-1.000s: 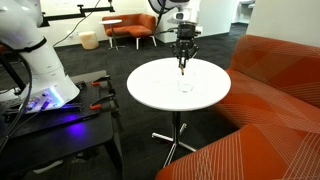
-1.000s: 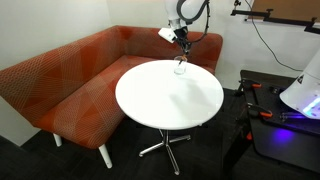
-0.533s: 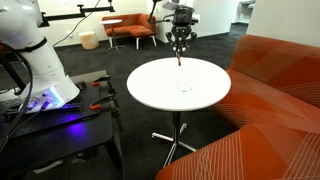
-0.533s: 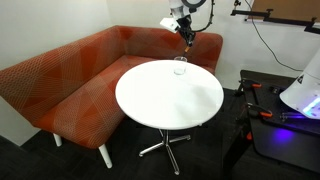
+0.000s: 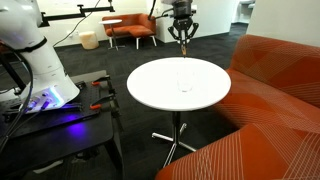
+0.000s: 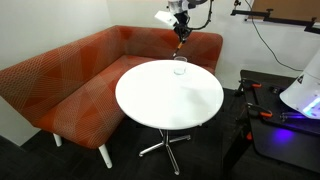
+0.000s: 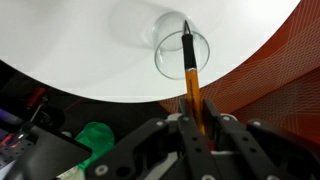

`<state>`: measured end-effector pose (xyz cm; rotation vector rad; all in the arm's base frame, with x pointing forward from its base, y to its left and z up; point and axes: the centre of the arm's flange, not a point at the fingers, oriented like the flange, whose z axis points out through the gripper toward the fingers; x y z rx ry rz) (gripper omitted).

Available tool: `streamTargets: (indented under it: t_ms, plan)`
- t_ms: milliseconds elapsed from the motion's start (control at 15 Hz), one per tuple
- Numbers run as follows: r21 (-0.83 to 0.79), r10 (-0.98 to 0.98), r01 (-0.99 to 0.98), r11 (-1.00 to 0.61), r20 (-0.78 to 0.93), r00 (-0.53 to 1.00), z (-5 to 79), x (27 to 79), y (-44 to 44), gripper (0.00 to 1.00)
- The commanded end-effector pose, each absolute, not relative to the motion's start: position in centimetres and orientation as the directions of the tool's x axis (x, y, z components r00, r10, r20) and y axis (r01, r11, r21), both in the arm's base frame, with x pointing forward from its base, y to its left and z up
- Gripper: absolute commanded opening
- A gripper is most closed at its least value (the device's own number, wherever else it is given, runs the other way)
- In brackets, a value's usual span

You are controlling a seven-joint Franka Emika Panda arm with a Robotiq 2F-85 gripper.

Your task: Put the pen on the table

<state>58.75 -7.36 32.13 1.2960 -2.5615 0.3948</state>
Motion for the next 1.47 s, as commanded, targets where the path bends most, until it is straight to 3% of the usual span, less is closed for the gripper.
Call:
streamTargets:
  t_ms: [0, 1400]
  plan:
    - [-0.168, -0.810, -0.860, 0.482, 0.287, -0.511, 32.2, 59.2, -5.4, 0.04]
    - [-0.042, -0.975, -0.998, -0.038, 0.221, 0.028, 27.5, 64.4, 8.8, 0.04]
